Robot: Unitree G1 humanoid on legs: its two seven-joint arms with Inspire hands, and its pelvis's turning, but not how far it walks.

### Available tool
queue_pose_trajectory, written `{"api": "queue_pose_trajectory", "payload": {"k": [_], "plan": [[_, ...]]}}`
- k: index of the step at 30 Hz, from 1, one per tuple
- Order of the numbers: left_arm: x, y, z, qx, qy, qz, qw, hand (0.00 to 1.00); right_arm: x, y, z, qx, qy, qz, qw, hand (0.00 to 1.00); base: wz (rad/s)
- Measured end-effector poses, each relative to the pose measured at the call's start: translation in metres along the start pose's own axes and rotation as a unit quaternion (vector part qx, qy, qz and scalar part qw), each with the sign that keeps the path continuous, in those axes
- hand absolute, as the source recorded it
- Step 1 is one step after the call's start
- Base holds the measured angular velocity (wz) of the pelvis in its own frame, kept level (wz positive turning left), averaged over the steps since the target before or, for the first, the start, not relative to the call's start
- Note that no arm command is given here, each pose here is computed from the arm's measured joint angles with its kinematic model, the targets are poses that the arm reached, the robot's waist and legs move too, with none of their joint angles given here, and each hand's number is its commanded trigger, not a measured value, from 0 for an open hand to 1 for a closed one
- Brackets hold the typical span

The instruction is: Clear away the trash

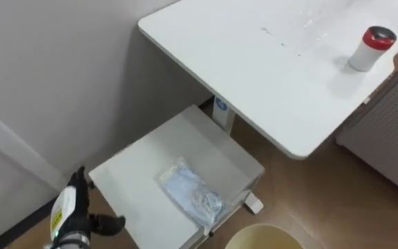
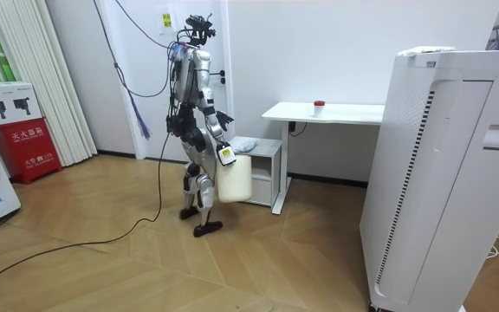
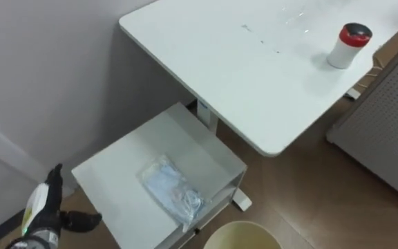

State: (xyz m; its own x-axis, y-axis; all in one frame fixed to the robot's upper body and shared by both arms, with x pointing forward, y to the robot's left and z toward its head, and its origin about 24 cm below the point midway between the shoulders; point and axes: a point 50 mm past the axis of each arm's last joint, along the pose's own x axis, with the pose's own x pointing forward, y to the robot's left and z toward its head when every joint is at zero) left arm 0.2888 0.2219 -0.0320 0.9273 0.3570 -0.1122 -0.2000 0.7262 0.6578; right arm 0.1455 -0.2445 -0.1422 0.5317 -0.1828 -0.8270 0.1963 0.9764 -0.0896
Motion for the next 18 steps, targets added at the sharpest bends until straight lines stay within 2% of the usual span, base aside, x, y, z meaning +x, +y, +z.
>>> {"api": "queue_pose_trajectory", "payload": {"k": [11,18], "plan": [[0.004,0.003,0.005,0.001,-0.003,0.037,0.999,0.0,0.002,-0.005,0.013,0.024,-0.021,-0.014,0.999,1.0,-0.15],[0.011,0.007,0.007,0.066,-0.026,0.032,0.997,0.0,0.001,-0.011,0.016,0.052,-0.027,-0.021,0.998,1.0,-0.09]]}}
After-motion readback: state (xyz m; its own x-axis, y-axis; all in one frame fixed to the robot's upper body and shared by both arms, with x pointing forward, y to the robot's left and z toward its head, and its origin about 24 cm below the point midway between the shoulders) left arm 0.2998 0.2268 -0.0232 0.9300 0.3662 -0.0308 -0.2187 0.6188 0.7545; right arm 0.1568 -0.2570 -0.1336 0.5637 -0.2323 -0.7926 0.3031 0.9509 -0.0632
